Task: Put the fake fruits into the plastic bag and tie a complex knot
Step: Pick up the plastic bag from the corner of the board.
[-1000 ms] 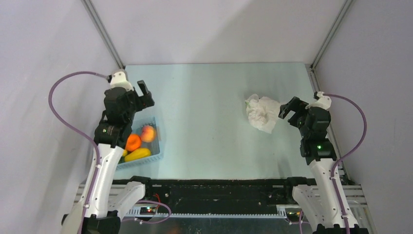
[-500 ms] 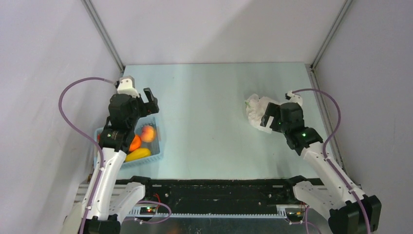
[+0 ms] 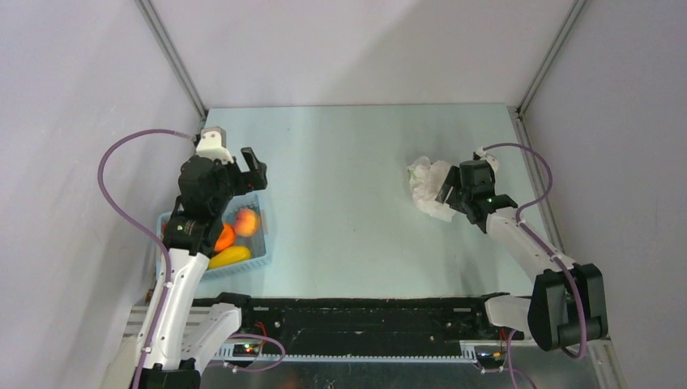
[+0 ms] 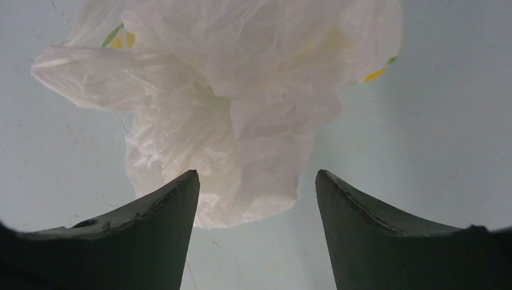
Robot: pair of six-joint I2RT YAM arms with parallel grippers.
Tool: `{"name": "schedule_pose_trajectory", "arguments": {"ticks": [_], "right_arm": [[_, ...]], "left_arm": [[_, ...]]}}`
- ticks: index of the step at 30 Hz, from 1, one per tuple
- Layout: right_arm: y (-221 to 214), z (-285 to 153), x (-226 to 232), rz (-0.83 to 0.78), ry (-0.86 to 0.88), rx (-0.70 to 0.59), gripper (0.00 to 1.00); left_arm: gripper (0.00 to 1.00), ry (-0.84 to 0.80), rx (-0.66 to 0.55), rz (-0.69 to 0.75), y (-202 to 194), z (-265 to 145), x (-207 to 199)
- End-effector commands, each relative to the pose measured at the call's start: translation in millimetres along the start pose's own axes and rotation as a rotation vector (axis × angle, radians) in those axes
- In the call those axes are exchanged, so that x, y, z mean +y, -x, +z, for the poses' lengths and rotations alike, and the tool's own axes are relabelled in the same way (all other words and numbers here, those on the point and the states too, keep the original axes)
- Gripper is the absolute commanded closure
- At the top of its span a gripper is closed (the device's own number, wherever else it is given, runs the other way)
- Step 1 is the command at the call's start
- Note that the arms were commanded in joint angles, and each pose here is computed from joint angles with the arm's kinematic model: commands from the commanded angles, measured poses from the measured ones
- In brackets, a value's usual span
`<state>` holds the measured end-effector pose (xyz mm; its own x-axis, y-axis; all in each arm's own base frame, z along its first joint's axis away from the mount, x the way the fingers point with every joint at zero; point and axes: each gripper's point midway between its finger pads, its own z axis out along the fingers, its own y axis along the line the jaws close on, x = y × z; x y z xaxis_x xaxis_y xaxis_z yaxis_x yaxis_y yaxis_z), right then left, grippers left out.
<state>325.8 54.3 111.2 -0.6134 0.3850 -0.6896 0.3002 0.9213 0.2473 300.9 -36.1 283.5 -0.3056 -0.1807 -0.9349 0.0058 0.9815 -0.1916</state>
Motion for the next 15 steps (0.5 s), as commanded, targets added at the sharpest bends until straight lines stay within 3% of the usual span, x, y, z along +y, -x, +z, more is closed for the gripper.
{"name": "schedule_pose_trajectory", "arguments": {"ticks": [1,9,15], "right_arm": [[19,12,14,-0.011,0.044,-0.067,0.26],[15,29,7,-0.059,0.001,-0.067,0.43],[13,13,48,-0.189,0.161,-0.091,0.80]], "left_arm": [[0.01,-0.056,-0.053,0.006,15,-2,-11],[0.01,-0.073,-0.046,0.006,13,0,-15],[0.01,-0.296,-0.035,0.100,3,-5,-59]]}}
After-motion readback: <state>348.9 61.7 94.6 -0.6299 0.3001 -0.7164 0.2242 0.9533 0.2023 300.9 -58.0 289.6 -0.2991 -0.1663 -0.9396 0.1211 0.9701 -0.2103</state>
